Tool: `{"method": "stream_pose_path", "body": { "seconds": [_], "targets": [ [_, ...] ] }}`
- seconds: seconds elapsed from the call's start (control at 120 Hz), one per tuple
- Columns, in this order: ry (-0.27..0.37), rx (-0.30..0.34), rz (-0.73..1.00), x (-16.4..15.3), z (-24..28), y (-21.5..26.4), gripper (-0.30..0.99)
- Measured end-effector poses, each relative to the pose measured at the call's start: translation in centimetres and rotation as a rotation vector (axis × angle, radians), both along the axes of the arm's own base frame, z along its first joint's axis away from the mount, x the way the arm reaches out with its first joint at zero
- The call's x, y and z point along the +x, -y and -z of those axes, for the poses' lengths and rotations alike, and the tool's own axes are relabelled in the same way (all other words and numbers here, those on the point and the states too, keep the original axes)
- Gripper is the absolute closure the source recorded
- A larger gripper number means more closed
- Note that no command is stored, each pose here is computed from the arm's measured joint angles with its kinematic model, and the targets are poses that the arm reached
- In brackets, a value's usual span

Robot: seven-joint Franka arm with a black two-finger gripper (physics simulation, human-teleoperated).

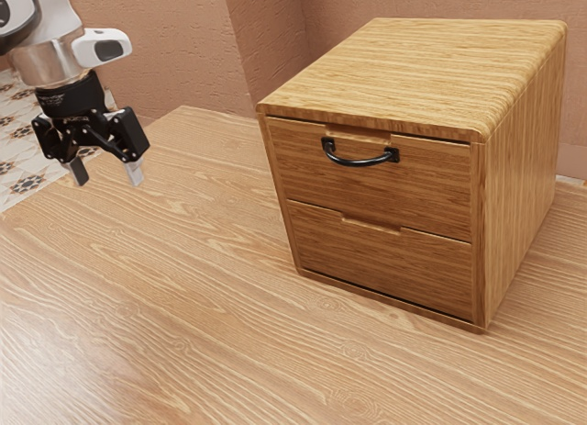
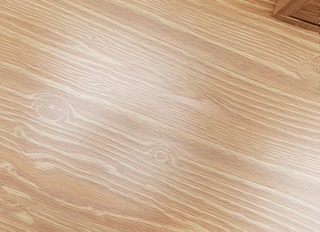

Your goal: Pull the drawer handle with one arm to open the drawer

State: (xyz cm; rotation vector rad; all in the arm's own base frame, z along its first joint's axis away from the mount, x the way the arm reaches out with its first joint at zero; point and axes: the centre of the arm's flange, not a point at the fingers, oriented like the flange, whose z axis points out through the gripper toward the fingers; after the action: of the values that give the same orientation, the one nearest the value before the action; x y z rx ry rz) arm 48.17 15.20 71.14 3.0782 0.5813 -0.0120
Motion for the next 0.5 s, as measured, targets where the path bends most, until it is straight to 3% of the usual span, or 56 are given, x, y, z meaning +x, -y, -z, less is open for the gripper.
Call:
{"method": "stream_pose_path", "body": {
  "seconds": [0.183, 0.267, 0.308, 0.4, 0.5],
  "targets": [
    [0.006, 0.002, -0.005, 0.0, -0.4, 0.1, 0.0],
    [0.229, 0.058, 0.006, -4.1, -11.9, 1.8, 0.0],
    [0.277, 0.068, 0.051, -5.3, -14.5, 4.4, 0.0],
    [0.275, 0.057, 0.178, -4.8, -15.2, 10.5, 0.0],
    [0.24, 0.049, 0.199, -4.4, -14.5, 11.7, 0.0]
  ]
}}
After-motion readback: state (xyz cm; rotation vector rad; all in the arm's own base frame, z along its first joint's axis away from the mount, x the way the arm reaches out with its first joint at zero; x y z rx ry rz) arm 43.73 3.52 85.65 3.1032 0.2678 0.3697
